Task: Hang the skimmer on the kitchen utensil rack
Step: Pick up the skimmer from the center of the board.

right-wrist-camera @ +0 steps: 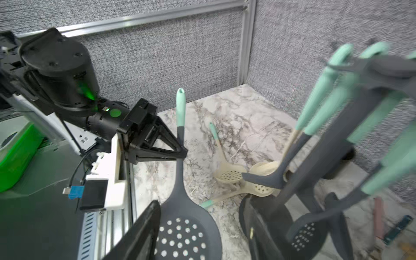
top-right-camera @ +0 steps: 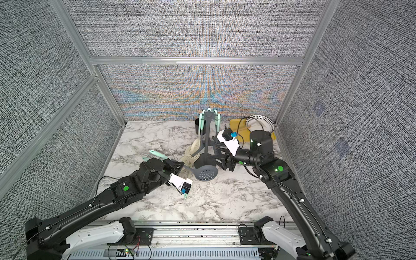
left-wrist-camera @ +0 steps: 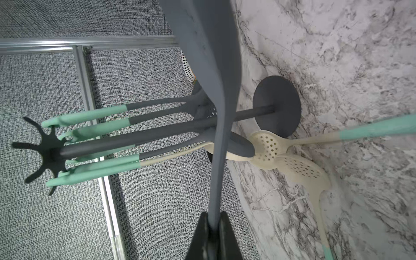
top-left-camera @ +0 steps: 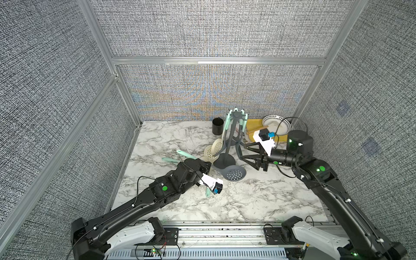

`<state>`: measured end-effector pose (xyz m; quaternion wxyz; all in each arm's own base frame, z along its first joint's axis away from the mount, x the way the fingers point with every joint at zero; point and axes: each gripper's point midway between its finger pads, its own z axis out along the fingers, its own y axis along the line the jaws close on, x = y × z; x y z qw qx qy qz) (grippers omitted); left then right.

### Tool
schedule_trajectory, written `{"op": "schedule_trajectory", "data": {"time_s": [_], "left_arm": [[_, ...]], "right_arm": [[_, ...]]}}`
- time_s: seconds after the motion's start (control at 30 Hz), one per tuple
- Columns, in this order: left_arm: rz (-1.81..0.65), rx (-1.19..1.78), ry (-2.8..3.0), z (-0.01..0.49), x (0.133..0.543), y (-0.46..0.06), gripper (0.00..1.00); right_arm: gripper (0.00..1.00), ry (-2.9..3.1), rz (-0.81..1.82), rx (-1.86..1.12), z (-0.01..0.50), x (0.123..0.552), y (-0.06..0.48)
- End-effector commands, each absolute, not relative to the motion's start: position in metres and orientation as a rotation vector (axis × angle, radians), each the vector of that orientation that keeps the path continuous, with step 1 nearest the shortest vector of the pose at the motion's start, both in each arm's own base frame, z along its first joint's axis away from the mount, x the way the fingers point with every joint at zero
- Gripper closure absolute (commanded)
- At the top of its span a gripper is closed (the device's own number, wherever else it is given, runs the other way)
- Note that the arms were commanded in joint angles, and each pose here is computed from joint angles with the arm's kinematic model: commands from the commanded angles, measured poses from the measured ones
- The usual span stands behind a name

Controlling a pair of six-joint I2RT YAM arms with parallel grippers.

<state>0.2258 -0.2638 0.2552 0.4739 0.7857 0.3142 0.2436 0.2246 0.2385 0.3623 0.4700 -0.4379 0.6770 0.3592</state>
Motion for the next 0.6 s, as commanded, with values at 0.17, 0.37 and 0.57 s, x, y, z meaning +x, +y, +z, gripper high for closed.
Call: {"op": "schedule_trajectory", "data": {"time_s": [0.17, 0.37, 0.57], "left_arm": [[0.925, 1.882, 0.51, 0.275, 0.244, -0.272, 0.98], [0.978, 1.82, 0.391, 0.283, 0.236, -0.288, 0.98], [0.995, 1.802, 0.348, 0.285, 0.231, -0.294, 0.98]], "right_arm": [[0.45, 1.758, 0.889, -1.28, 0.305, 0.22, 0.277], [0.5, 1.751, 0.816, -1.365, 0.275, 0.221, 0.281], [0.51, 1.779, 0.81, -1.417, 0.258, 0.223, 0.283]]}}
